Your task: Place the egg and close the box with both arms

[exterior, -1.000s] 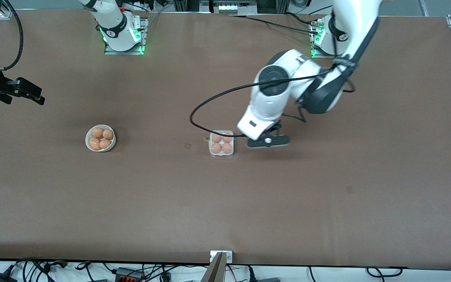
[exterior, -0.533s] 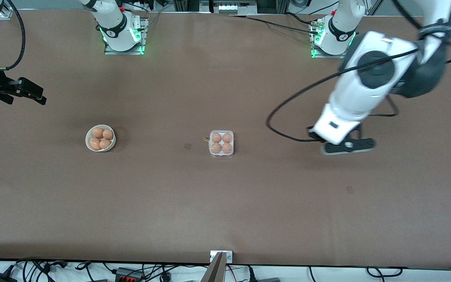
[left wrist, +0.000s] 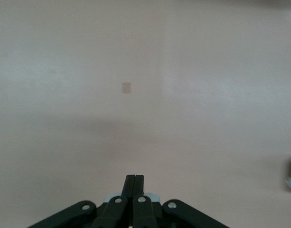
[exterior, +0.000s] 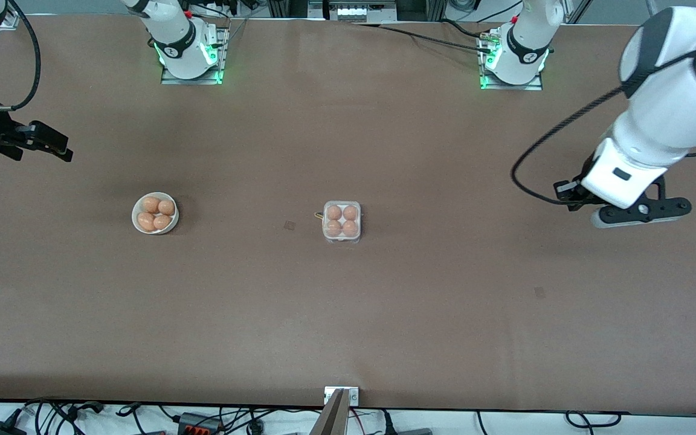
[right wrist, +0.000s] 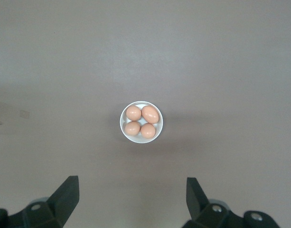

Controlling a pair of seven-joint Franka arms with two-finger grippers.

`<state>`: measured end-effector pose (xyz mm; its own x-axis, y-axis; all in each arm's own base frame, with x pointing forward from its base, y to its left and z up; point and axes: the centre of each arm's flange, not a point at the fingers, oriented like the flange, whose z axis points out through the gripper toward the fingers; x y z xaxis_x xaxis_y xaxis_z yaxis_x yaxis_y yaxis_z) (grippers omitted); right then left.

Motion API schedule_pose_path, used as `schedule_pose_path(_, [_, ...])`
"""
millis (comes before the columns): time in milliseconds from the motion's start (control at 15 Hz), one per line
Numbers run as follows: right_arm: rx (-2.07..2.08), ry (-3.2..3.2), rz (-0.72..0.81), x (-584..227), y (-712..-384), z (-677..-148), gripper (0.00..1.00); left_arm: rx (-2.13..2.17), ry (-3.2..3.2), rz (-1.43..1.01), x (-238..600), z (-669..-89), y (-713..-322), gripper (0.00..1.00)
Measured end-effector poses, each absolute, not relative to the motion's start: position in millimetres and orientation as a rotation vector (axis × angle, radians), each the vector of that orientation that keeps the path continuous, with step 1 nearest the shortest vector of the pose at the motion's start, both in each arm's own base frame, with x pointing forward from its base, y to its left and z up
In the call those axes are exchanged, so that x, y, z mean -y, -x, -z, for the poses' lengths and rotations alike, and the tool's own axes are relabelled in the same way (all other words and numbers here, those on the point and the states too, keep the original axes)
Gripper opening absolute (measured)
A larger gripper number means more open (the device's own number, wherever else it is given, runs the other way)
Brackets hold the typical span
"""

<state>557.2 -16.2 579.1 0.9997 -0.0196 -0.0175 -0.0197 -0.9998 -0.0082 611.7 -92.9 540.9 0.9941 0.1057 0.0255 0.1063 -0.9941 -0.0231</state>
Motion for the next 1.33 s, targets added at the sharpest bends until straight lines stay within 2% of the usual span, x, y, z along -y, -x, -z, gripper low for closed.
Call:
schedule_pose_path(200, [-0.03,3.133,-0.026,16.1,-556.9,-579.7,1.0,0.108,3.158,0.006,51.2,-535.8,-615.4,0.05])
schedule_pose_path(333, [-0.03,3.133,-0.03,16.0,-555.7,-580.7,1.0,0.1,3.158,-0.004,48.8,-533.3,-615.0,0.01])
schedule_pose_path(533, [-0.03,3.133,-0.031,16.0,-554.2,-581.5,1.0,0.092,3.158,-0.015,51.3,-532.2,-613.8,0.01])
schedule_pose_path(600, [-0.03,3.133,-0.034,16.0,-553.3,-580.8,1.0,0.091,3.158,-0.015,51.6,-532.5,-613.6,0.04])
schedule_pose_path(867, [-0.03,3.134,-0.023,16.3,-544.8,-575.7,1.0,0.091,3.157,-0.021,51.2,-532.3,-613.2,0.37])
schedule_pose_path(1267, [-0.03,3.134,-0.022,16.3,-539.5,-576.9,1.0,0.077,3.128,0.011,50.9,-541.2,-612.5,0.93])
schedule_pose_path(1333, [-0.03,3.134,-0.022,16.3,-539.5,-576.9,1.0,0.075,3.127,0.017,51.5,-542.9,-612.7,1.0])
